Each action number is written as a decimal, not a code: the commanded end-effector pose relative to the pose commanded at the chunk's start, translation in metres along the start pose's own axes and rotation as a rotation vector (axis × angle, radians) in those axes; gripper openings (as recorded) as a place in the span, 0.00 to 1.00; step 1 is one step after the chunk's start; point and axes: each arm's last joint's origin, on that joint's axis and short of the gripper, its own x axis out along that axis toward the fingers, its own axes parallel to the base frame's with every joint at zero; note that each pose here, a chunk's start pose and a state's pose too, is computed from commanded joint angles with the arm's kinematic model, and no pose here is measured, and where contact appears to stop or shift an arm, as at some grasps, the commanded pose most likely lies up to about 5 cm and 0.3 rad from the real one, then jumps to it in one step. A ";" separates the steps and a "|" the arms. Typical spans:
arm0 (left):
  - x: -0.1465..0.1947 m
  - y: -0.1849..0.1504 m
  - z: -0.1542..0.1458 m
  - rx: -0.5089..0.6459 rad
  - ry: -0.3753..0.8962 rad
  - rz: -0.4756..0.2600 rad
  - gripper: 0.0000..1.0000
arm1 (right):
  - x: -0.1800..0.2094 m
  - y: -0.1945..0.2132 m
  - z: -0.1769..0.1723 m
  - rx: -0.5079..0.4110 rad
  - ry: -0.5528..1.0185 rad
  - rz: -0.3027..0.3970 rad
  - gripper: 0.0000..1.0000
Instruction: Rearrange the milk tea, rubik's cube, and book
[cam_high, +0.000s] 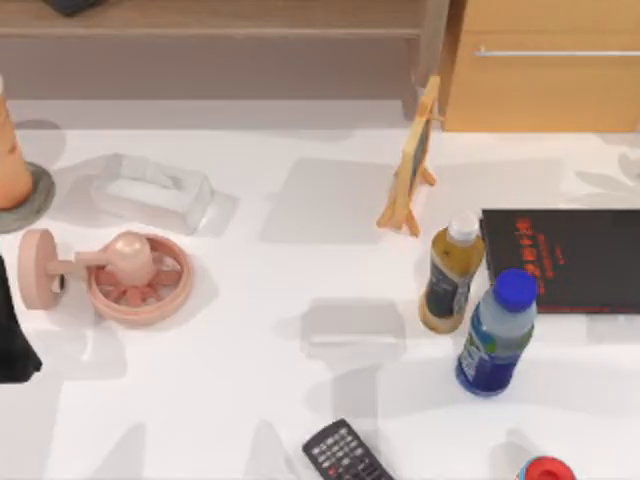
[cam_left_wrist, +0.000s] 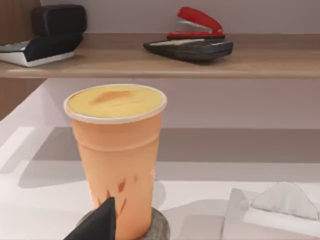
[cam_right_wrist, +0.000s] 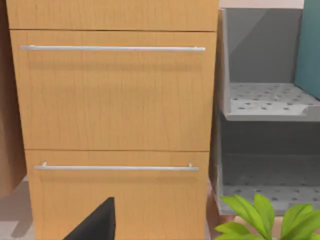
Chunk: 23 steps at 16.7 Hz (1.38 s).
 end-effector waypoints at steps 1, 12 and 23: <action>0.000 0.000 0.000 0.000 0.000 0.000 1.00 | 0.007 -0.002 0.016 -0.004 -0.010 -0.001 1.00; 0.000 0.000 0.000 0.000 0.000 0.000 1.00 | 0.226 -0.096 0.079 -0.011 0.071 0.010 1.00; 0.000 0.000 0.000 0.000 0.000 0.000 1.00 | 0.323 -0.190 0.004 -0.009 0.075 0.008 1.00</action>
